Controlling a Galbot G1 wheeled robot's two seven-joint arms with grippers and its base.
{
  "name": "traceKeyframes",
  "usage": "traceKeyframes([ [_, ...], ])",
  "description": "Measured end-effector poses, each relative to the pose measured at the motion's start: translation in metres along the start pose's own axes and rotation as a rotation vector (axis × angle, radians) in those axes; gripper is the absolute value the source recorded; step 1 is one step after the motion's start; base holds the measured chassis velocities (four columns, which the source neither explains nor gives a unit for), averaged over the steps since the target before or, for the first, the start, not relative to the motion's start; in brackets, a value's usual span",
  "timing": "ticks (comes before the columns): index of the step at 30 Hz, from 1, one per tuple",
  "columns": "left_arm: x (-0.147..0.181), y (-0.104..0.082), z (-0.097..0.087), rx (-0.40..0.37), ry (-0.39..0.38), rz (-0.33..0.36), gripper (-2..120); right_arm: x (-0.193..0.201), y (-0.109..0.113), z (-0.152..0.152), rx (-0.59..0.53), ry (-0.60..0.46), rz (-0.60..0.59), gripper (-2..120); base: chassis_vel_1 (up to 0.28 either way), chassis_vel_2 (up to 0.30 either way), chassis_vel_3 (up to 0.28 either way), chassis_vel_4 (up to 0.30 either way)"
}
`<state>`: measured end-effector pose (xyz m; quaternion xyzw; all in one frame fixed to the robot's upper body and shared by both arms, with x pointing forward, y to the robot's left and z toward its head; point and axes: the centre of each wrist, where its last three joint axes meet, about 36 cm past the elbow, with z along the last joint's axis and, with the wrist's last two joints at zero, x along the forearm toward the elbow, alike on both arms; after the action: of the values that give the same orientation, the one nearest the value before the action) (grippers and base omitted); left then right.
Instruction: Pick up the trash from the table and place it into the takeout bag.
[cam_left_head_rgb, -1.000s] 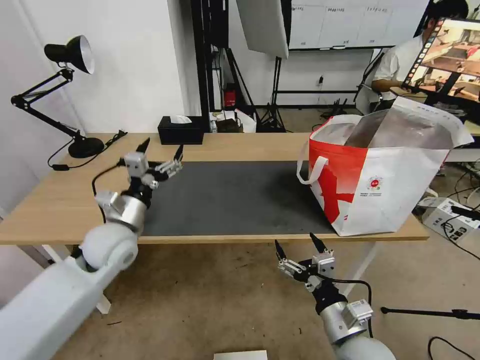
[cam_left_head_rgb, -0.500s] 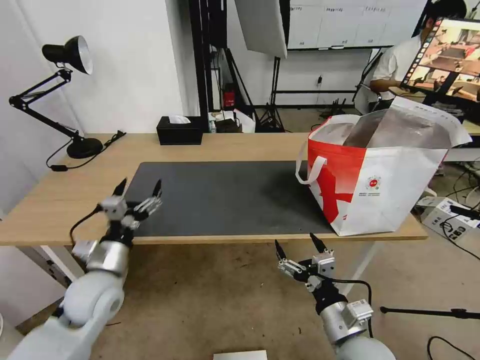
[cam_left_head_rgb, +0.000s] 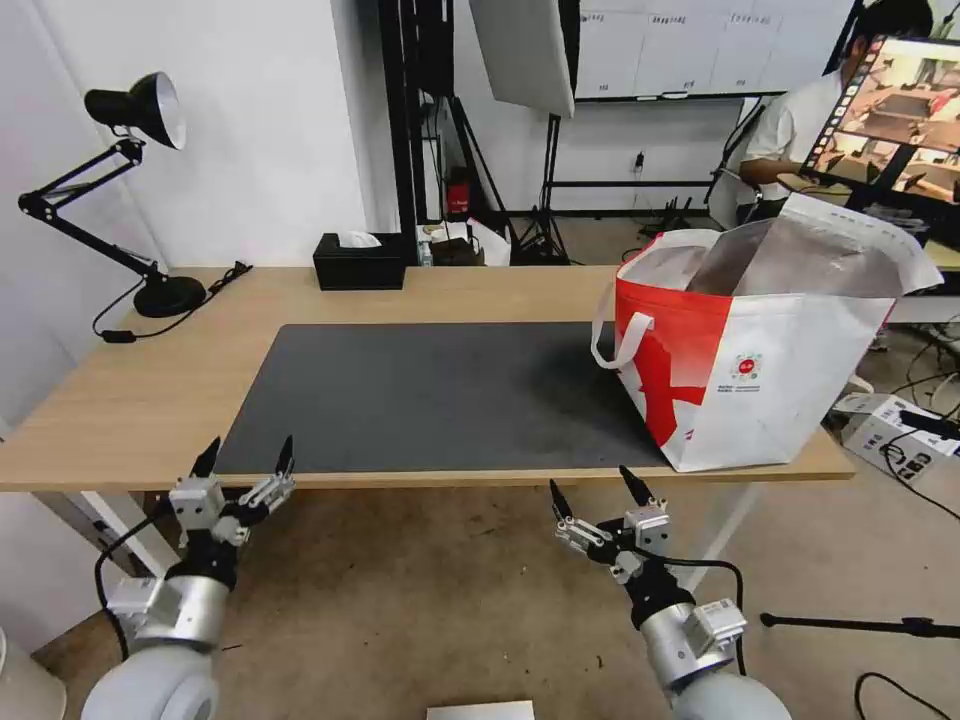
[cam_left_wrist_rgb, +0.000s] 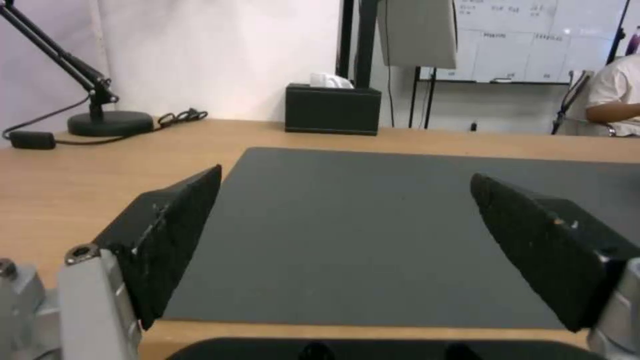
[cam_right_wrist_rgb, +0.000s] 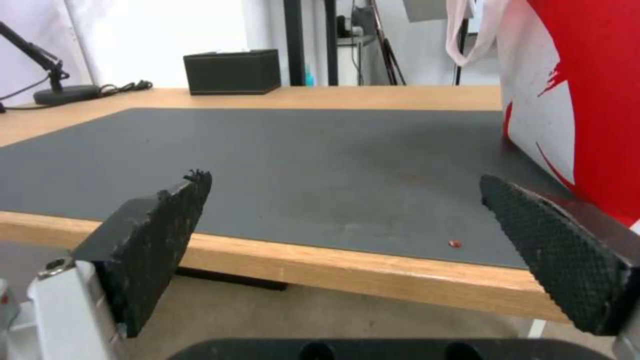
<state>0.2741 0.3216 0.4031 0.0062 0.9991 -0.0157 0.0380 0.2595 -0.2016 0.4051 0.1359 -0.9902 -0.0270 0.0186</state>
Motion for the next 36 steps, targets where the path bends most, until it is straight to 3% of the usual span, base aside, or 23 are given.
traceKeyframes([
  [13, 0.026, 0.001, 0.019, -0.001, 0.014, 0.005, 100, 0.0, 0.0, 0.0, 0.0, 0.0, 0.0, 100, 0.0, 0.0, 0.0, 0.0],
  [36, 0.025, 0.0, 0.02, 0.0, 0.015, 0.008, 100, 0.0, 0.0, 0.0, 0.0, 0.0, 0.0, 100, 0.0, 0.0, 0.0, 0.0],
])
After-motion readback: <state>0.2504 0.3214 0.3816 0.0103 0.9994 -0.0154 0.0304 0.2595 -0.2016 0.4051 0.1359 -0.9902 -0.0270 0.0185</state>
